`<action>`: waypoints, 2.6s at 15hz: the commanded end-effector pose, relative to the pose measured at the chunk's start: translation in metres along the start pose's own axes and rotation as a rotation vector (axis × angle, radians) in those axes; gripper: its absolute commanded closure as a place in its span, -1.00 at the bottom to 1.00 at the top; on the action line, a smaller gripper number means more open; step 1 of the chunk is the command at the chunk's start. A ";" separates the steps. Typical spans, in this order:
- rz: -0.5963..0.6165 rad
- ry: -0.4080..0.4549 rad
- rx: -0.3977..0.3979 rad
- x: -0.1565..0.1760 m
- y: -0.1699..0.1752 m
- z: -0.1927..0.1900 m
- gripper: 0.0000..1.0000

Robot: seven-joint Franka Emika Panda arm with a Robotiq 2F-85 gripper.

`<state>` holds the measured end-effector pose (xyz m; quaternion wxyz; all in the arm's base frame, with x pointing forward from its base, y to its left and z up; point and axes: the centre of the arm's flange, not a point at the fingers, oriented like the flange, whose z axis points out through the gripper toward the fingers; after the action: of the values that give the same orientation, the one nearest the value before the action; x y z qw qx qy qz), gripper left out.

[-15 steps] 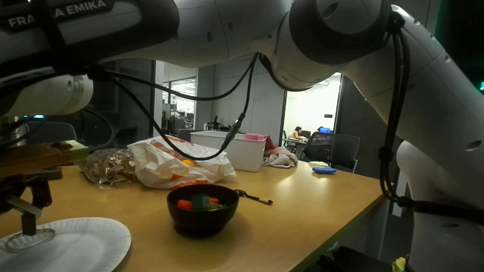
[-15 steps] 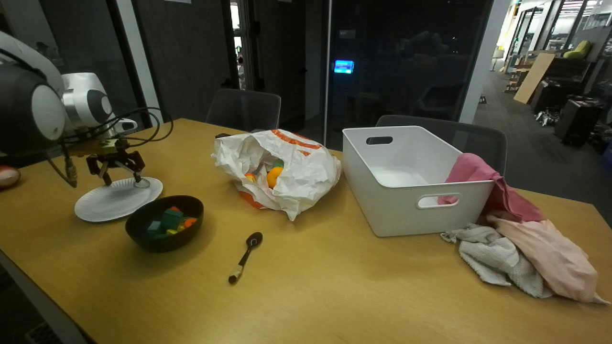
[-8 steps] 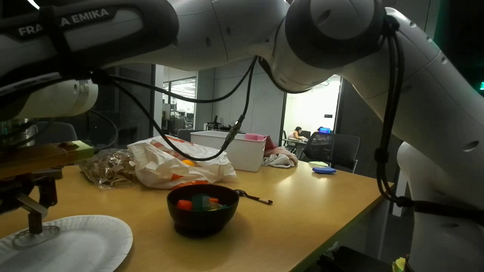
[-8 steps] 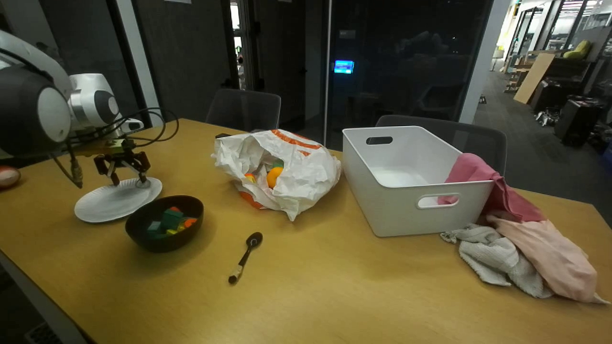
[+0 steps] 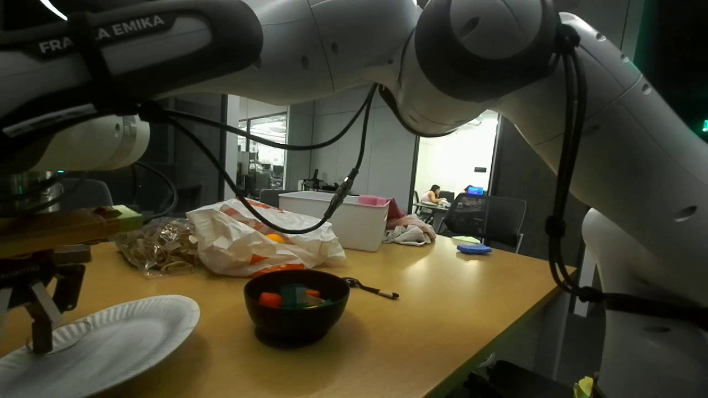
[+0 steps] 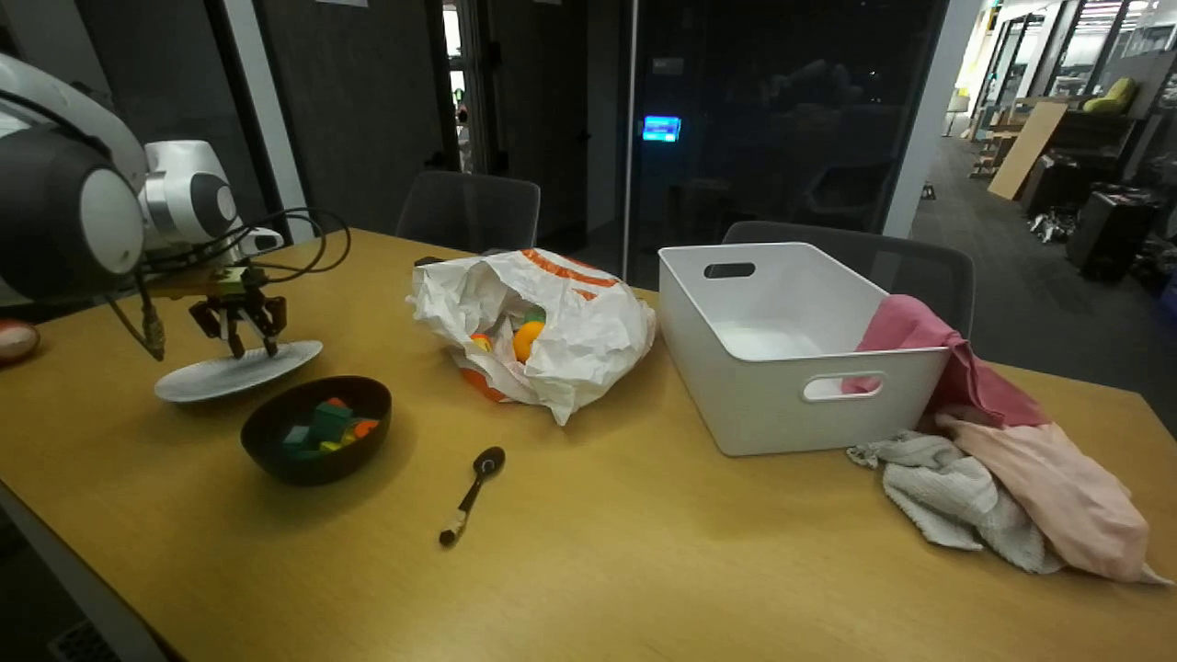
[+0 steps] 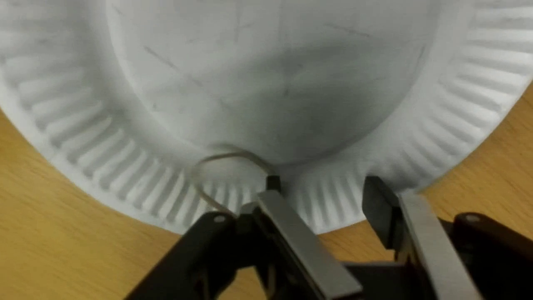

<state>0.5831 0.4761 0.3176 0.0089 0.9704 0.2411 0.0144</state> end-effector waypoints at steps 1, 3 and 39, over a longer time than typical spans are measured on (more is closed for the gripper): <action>-0.009 0.005 0.040 0.003 0.004 -0.006 0.50; -0.005 0.004 0.047 0.003 0.006 -0.007 0.77; 0.002 -0.009 0.052 -0.006 0.031 0.004 -0.96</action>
<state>0.5939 0.4515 0.3133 -0.0076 0.9712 0.2382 -0.0008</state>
